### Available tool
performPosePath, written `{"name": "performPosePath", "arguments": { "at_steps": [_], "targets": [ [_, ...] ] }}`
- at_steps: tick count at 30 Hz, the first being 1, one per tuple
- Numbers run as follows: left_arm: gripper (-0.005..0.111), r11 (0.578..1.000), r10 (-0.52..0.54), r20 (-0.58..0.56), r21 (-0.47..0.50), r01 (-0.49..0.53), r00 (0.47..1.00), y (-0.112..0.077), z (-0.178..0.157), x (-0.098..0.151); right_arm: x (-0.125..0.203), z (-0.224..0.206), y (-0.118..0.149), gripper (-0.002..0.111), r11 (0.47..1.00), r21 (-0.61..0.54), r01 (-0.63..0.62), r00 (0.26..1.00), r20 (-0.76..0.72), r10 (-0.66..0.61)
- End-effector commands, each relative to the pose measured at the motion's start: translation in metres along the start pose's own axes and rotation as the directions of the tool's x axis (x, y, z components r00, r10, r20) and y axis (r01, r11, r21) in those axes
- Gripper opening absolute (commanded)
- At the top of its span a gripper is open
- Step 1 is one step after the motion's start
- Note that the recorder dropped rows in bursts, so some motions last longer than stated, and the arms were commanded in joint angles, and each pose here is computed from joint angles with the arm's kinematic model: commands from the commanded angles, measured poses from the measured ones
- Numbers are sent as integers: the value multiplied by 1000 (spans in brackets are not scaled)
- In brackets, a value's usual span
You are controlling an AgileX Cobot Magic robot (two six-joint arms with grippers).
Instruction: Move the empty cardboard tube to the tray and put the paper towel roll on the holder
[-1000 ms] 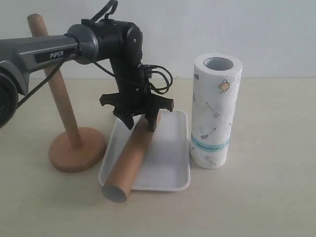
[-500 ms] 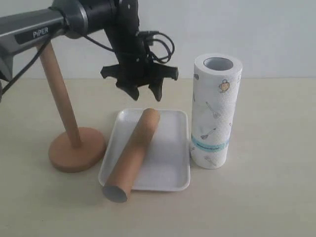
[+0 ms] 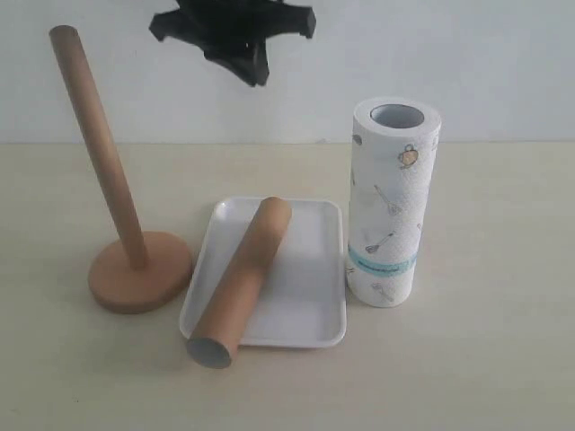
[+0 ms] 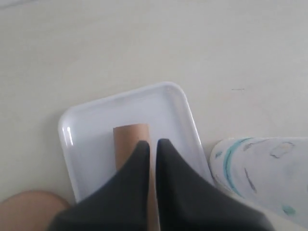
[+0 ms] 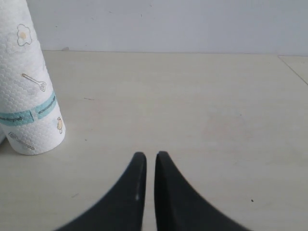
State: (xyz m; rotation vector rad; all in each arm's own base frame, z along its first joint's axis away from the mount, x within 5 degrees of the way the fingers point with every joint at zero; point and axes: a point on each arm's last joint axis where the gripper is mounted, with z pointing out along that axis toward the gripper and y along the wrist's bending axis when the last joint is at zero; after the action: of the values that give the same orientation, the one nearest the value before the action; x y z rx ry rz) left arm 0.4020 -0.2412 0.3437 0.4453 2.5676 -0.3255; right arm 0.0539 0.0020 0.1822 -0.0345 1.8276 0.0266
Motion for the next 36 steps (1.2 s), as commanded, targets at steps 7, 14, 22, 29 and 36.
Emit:
{"name": "performPosePath", "arguments": {
  "at_steps": [7, 14, 22, 29, 36],
  "targets": [
    [4, 988, 142, 398, -119, -103, 906, -3, -202, 13, -1, 0, -1, 7, 1000, 8, 4, 1000, 13, -5],
    [4, 982, 160, 549, -172, -77, 820, 12, -298, 57, -1, 0, -1, 7, 1000, 8, 4, 1000, 13, -5],
    [4, 970, 185, 507, -232, -73, 842, 32, -322, 125, -1, 0, -1, 7, 1000, 8, 4, 1000, 13, -5],
    [4, 974, 91, 371, -227, -5, 924, 53, -277, 205, -1, 0, -1, 7, 1000, 8, 4, 1000, 13, -5],
    [4, 981, -1, 378, -177, 74, 926, 68, -237, 271, -1, 0, -1, 7, 1000, 8, 4, 1000, 13, -5]
  ]
}}
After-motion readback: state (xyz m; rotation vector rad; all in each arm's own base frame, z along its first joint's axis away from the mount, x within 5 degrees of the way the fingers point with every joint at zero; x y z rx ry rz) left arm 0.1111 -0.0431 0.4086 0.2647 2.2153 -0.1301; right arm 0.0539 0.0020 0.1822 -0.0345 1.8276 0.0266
